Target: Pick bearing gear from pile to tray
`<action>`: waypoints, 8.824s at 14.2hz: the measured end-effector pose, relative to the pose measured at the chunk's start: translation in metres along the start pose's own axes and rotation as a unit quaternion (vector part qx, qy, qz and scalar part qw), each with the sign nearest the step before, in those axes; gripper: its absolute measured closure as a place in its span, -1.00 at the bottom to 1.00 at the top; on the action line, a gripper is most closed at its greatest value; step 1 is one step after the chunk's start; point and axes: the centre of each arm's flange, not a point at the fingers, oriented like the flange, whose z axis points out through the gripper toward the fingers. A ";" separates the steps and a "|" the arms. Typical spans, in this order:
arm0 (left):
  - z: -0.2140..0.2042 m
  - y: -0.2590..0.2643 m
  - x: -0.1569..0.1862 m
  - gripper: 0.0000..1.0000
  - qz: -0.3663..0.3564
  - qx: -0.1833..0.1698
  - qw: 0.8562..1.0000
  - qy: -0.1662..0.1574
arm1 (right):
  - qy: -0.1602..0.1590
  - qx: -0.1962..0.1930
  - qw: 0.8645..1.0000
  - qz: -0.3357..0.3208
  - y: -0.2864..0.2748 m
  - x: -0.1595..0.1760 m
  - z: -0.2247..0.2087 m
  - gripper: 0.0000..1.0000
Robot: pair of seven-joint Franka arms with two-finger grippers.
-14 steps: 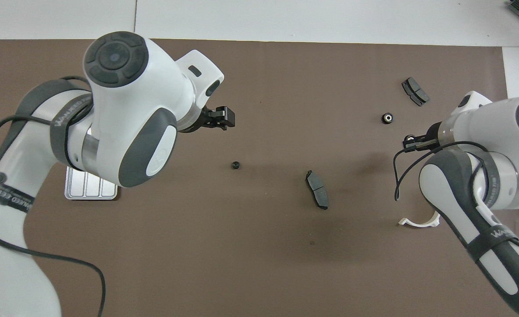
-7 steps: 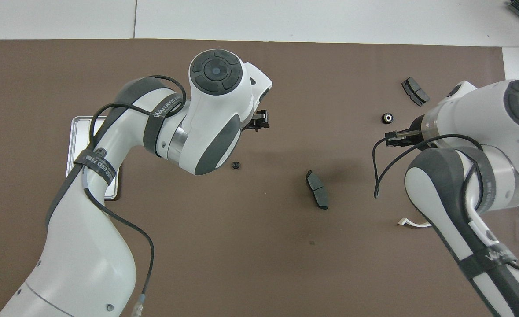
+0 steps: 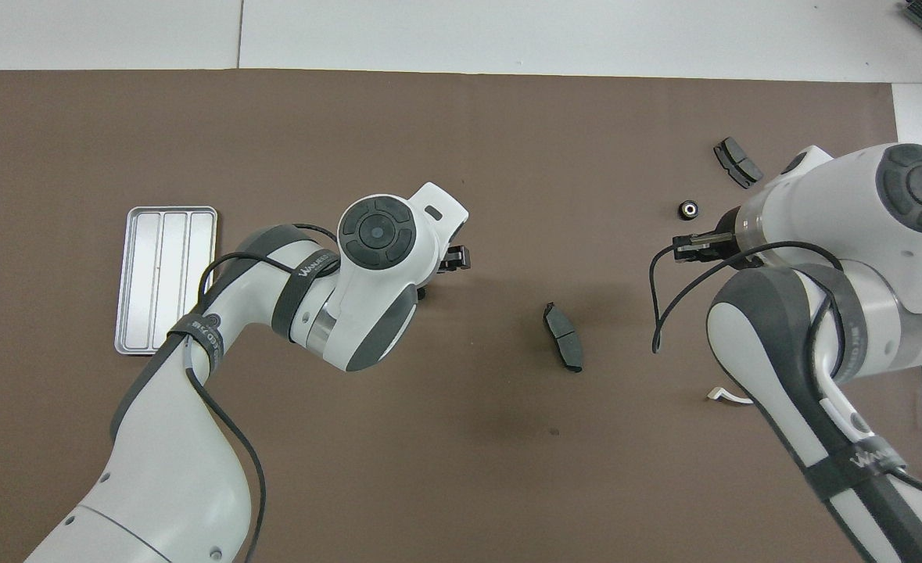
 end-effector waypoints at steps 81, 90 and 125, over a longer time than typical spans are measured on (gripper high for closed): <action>0.002 -0.391 0.078 0.52 0.216 0.023 0.974 -0.070 | 0.075 0.052 0.978 0.189 -0.295 -0.037 0.107 -1.00; -0.001 -0.384 0.079 -0.24 0.216 0.021 0.974 -0.065 | 0.087 -0.019 0.994 0.067 -0.075 0.036 0.066 -1.00; 0.033 0.006 -0.048 -0.04 -0.043 0.011 0.998 -0.033 | 0.024 -0.017 0.988 -0.149 0.069 0.078 0.158 0.30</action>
